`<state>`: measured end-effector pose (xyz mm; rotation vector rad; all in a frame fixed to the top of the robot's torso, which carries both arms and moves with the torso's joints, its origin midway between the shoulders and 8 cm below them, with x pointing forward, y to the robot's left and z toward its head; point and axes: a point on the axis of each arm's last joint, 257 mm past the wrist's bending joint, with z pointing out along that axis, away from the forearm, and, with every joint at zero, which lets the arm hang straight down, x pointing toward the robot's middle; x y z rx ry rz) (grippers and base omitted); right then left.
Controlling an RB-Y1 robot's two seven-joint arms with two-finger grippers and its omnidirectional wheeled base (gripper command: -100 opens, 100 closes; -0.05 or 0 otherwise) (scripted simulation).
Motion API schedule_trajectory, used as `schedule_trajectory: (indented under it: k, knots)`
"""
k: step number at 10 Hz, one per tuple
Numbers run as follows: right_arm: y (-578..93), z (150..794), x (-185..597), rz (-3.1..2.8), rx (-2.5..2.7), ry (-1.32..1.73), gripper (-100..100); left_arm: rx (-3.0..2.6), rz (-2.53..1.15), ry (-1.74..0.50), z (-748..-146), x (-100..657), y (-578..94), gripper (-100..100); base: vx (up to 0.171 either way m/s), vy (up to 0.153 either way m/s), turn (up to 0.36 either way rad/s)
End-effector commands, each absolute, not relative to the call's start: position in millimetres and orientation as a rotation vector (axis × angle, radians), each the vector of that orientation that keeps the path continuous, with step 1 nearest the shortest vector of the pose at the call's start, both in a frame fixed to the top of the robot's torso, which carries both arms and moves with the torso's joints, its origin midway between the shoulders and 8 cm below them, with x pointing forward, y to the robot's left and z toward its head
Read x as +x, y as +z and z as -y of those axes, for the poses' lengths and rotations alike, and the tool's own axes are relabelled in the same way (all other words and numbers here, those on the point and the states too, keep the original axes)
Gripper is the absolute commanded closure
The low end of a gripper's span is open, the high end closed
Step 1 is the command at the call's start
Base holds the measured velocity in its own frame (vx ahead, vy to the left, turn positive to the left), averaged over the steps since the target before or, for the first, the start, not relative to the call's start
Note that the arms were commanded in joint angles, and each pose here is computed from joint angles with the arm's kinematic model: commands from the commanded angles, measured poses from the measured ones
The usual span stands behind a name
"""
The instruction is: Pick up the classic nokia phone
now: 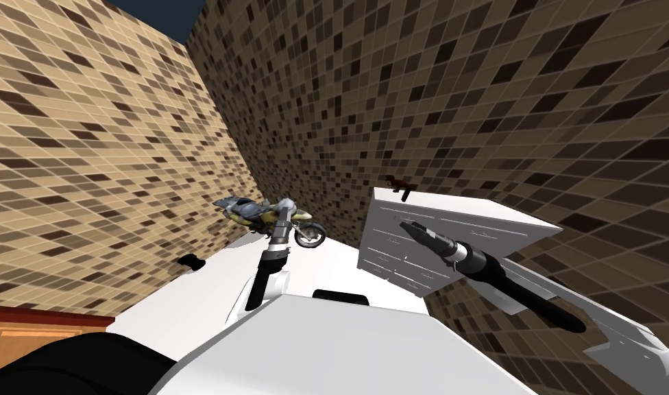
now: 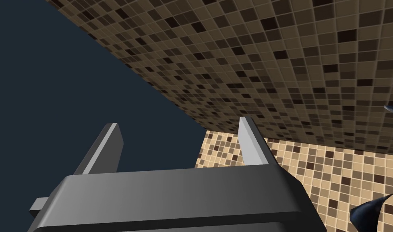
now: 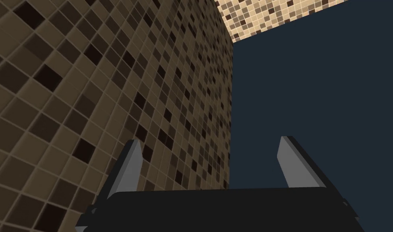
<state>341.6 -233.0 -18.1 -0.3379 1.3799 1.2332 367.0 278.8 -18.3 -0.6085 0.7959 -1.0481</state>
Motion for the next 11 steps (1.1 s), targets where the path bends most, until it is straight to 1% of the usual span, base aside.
schedule_trajectory:
  k: [1,11]
  knots:
    - [-22,234,341,-1.415,-0.385,1.217,-100,-0.609,-0.796,-1.048,-279,367,-18,0,-0.015,0.034,0.055]
    - [-38,251,343,-1.618,-0.648,1.096,-100,-0.609,-0.796,-1.048,-279,367,-18,0,0.001,0.017,0.04]
